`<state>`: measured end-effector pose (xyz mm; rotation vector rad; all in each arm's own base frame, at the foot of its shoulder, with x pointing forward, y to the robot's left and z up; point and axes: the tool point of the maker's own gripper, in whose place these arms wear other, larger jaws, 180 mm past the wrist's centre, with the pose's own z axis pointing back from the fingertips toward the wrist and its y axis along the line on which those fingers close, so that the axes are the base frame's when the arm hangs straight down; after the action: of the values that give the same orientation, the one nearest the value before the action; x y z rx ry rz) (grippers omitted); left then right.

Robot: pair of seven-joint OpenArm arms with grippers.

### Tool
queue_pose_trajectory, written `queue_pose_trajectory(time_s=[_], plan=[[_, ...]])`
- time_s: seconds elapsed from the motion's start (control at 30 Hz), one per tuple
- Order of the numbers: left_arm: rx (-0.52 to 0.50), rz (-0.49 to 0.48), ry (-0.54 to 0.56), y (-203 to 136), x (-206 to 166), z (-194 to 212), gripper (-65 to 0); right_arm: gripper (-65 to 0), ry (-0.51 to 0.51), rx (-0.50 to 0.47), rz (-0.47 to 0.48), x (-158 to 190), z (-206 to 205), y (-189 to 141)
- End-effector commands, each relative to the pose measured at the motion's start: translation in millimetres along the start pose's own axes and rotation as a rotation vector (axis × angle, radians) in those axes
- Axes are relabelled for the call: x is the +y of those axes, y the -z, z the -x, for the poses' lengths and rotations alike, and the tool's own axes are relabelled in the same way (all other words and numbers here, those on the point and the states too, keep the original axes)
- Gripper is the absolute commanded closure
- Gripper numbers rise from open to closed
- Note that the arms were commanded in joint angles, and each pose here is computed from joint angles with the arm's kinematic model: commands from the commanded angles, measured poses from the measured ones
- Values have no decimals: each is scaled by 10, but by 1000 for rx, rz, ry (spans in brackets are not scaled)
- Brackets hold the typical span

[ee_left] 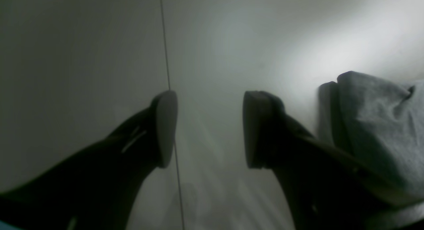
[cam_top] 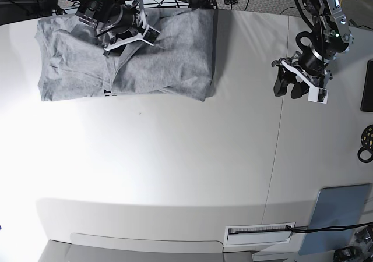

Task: Fold the T-shirt properly
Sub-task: 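Press and smooth the folded grey shirt with the right gripper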

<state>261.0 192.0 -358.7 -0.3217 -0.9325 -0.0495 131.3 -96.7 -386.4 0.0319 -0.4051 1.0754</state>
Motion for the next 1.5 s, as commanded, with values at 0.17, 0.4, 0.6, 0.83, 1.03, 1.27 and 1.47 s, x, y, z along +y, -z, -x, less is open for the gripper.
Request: queue_pose_trajectory(time_s=[0.17, 0.4, 0.6, 0.83, 1.03, 1.27, 1.47], plan=[[-34, 11, 13, -22, -14, -111, -326, -14, 6, -5, 57, -44, -16, -314], [-29, 11, 12, -24, -15, -96, -326, -14, 78, 139, 98, -110, 495, -501], [-29, 11, 13, -24, -15, -96, -326, -15, 164, 167, 69, -90, 646, -560], [-29, 11, 12, -24, -16, -96, -326, -22, 155, 115, 63, -91, 552, -547], [-28, 11, 13, -24, -15, -95, -326, -138, 156, 115, 63, -91, 552, -546], [-29, 11, 12, -24, -16, -96, -326, -232, 156, 103, 64, -97, 529, -544], [-29, 11, 12, -24, -17, -96, -326, -232, 236, 24, 183, -351, 420, -570]])
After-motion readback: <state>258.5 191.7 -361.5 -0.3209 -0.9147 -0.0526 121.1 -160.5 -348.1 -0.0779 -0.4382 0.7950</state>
